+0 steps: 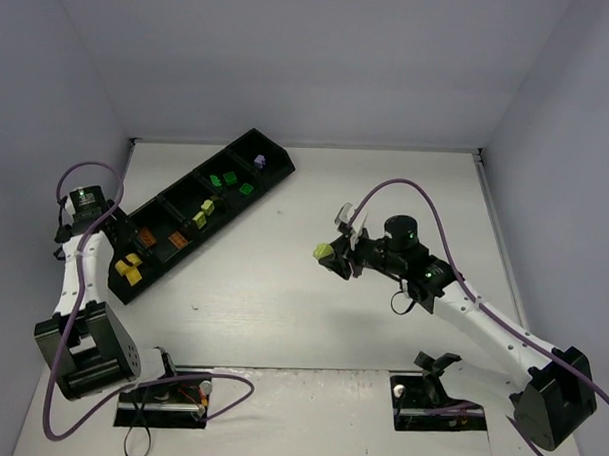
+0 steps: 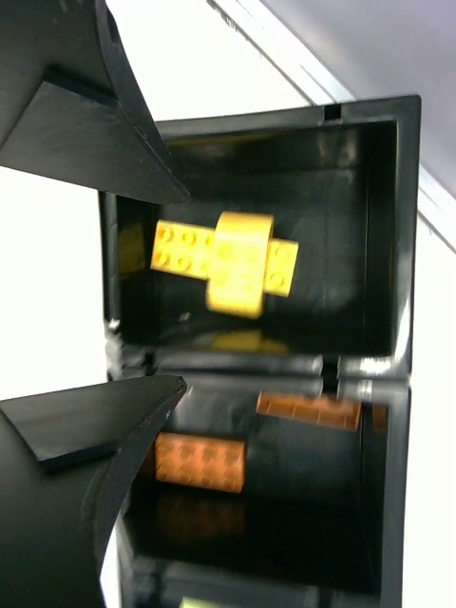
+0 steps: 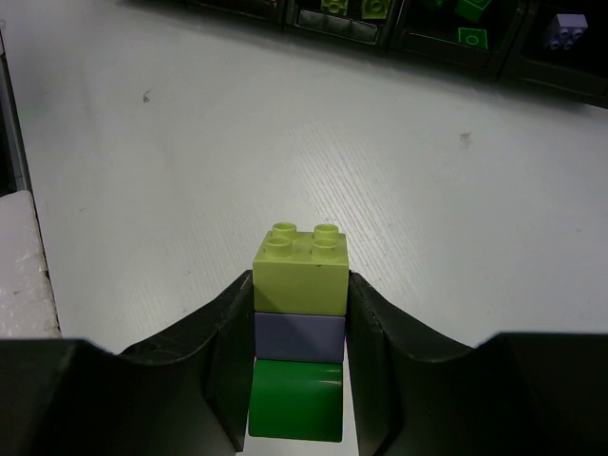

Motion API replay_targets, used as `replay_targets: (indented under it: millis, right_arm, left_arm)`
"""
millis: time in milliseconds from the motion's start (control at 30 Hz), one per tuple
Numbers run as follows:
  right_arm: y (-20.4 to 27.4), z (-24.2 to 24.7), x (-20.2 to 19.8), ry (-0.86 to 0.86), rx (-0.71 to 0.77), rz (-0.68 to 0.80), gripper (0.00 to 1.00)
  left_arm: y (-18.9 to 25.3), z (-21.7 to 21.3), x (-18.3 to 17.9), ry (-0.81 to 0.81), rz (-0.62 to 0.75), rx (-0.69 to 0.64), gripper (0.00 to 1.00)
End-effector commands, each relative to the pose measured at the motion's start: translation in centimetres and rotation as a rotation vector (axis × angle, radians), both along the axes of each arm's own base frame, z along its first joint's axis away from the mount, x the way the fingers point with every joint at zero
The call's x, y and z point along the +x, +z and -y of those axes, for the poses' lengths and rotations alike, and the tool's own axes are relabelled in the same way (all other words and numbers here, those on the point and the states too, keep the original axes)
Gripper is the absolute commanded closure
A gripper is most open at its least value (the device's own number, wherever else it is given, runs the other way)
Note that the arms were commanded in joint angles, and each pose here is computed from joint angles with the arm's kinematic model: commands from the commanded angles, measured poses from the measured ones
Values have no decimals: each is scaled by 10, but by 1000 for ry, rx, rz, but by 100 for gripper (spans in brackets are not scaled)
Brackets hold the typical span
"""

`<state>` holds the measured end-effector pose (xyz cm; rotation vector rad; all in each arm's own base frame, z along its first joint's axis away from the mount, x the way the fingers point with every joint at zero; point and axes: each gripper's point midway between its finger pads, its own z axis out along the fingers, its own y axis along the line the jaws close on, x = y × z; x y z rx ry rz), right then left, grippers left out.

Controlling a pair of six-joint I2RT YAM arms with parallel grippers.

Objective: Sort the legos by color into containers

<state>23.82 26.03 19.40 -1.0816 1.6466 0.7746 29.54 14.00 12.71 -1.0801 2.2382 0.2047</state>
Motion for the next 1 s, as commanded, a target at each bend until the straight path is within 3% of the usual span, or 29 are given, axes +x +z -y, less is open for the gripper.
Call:
replay_targets:
  millis: [0, 200, 300, 433, 567, 800, 967]
  right_arm:
    - [34, -10, 9, 14, 57, 90, 100]
    - [49, -13, 14, 22, 51, 123, 100]
    - [56, -14, 16, 33, 52, 144, 100]
    - [65, -16, 15, 51, 55, 166, 100]
    - [69, -18, 14, 72, 61, 179, 99]
    - [76, -19, 11, 88, 72, 194, 98]
    - [78, -23, 7, 113, 78, 193, 97]
  left_arm:
    - [53, 15, 20, -48, 190, -18, 33]
    - [94, 100, 33, -310, 326, -143, 33]
    - [116, 163, 33, -494, 389, -238, 33]
    - [149, 243, 18, -740, 464, -349, 33]
    - [182, 321, -8, -998, 552, -569, 33]
    - [208, 379, -41, -1226, 591, -670, 32]
    - [206, 405, -47, -1298, 575, -709, 32]
